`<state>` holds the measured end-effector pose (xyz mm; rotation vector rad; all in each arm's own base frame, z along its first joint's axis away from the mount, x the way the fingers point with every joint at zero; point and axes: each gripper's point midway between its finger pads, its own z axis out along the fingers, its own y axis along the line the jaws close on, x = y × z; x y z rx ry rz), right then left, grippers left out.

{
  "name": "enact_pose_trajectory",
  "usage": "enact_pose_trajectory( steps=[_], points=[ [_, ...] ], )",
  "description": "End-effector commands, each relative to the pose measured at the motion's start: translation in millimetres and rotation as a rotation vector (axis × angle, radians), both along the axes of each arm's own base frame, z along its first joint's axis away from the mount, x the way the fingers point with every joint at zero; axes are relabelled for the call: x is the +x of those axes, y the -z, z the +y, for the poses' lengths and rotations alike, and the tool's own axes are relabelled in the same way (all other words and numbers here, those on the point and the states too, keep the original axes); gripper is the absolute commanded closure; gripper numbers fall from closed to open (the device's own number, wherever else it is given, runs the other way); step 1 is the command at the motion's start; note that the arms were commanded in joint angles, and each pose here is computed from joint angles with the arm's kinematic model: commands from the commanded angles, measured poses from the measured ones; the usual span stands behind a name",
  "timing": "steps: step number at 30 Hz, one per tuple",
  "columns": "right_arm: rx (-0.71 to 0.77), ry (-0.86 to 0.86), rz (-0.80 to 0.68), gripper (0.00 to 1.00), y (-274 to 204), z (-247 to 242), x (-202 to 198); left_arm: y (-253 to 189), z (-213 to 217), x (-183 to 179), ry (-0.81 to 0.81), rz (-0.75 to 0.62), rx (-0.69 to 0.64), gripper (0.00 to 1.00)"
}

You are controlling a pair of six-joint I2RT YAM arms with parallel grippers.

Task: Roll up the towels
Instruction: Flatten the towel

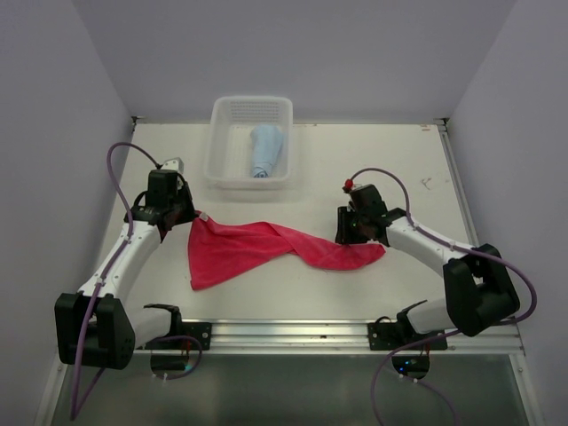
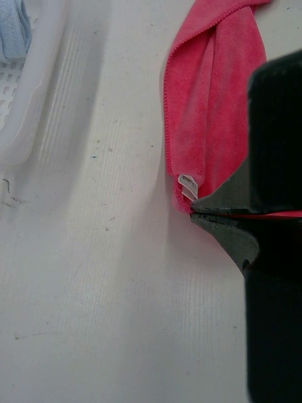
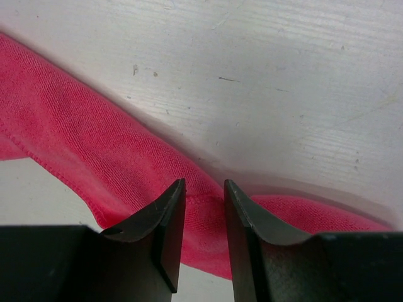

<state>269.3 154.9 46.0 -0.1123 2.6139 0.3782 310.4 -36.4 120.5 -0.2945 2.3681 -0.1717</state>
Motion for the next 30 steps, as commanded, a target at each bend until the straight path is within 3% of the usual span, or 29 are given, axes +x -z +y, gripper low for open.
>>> enact_pose_trajectory(
  steps=[1,12,30],
  points=[
    [0.049,-0.046,-0.034,0.66,-15,9,3,-11,1,10,0.019,-0.062,0.005,1.0],
    [-0.011,-0.024,-0.018,0.62,-8,-4,-3,-9,-5,9,0.046,-0.058,-0.017,1.0],
    [-0.032,-0.051,0.063,0.66,9,-6,-17,-10,-7,9,0.053,-0.059,-0.025,1.0]
  ],
)
